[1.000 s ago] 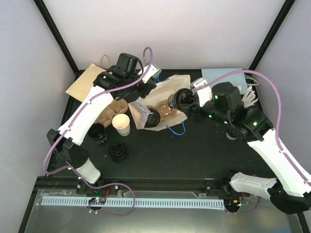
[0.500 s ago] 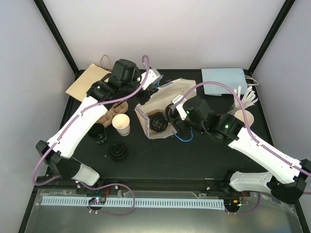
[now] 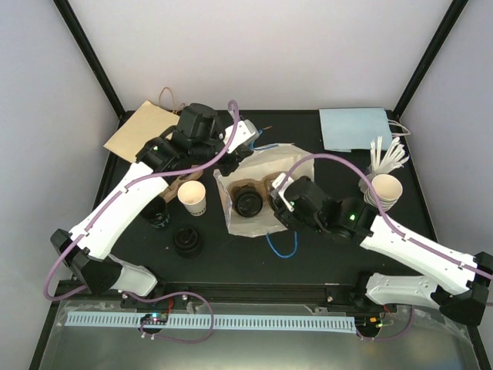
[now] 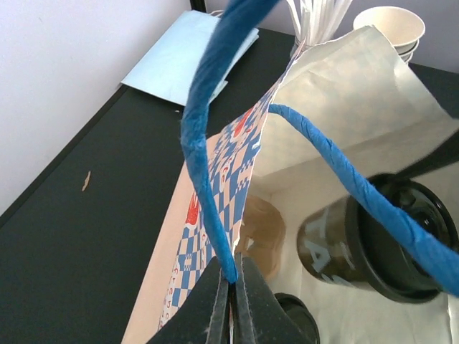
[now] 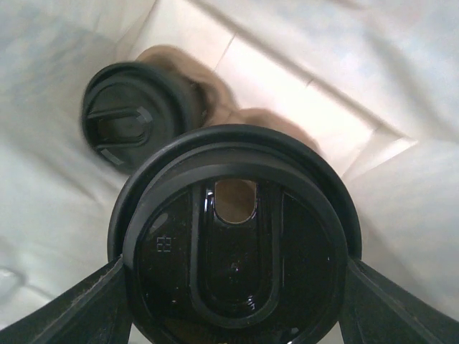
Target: Pack the takeout coffee
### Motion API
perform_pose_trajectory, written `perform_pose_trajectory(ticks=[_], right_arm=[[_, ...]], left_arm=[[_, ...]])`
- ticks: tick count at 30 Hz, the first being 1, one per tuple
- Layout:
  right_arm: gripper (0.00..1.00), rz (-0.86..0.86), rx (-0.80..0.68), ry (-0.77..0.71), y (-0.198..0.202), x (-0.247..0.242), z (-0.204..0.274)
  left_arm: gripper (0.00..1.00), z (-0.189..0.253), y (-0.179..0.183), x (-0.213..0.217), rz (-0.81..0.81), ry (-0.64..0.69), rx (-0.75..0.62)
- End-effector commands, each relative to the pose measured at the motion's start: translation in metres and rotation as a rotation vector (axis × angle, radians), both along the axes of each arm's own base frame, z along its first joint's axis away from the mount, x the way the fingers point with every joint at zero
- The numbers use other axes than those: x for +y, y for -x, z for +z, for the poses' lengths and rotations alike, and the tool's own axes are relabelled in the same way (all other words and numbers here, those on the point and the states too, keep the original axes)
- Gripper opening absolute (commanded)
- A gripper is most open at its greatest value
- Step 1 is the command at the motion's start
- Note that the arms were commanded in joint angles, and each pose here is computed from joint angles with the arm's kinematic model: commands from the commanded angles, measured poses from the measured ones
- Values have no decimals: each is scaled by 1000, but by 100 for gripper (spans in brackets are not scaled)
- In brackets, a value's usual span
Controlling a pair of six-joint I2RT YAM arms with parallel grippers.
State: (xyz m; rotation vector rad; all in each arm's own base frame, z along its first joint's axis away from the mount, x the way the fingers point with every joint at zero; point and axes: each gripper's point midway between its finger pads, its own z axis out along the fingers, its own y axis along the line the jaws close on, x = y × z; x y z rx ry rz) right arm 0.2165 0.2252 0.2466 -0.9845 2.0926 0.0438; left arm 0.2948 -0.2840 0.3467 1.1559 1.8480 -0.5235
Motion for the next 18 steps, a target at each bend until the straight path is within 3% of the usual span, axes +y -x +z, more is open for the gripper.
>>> perform_pose_trajectory(ticks=[1, 11, 18], right_arm=[[65, 18, 15, 26, 20, 2, -20], [66, 78, 49, 64, 50, 9, -50], [67, 92, -33, 42, 43, 9, -27]], left_arm=[[2, 19, 5, -2, -22, 37, -78], [2, 7, 24, -10, -91, 9, -57], [2, 1, 47, -12, -143, -5, -76]])
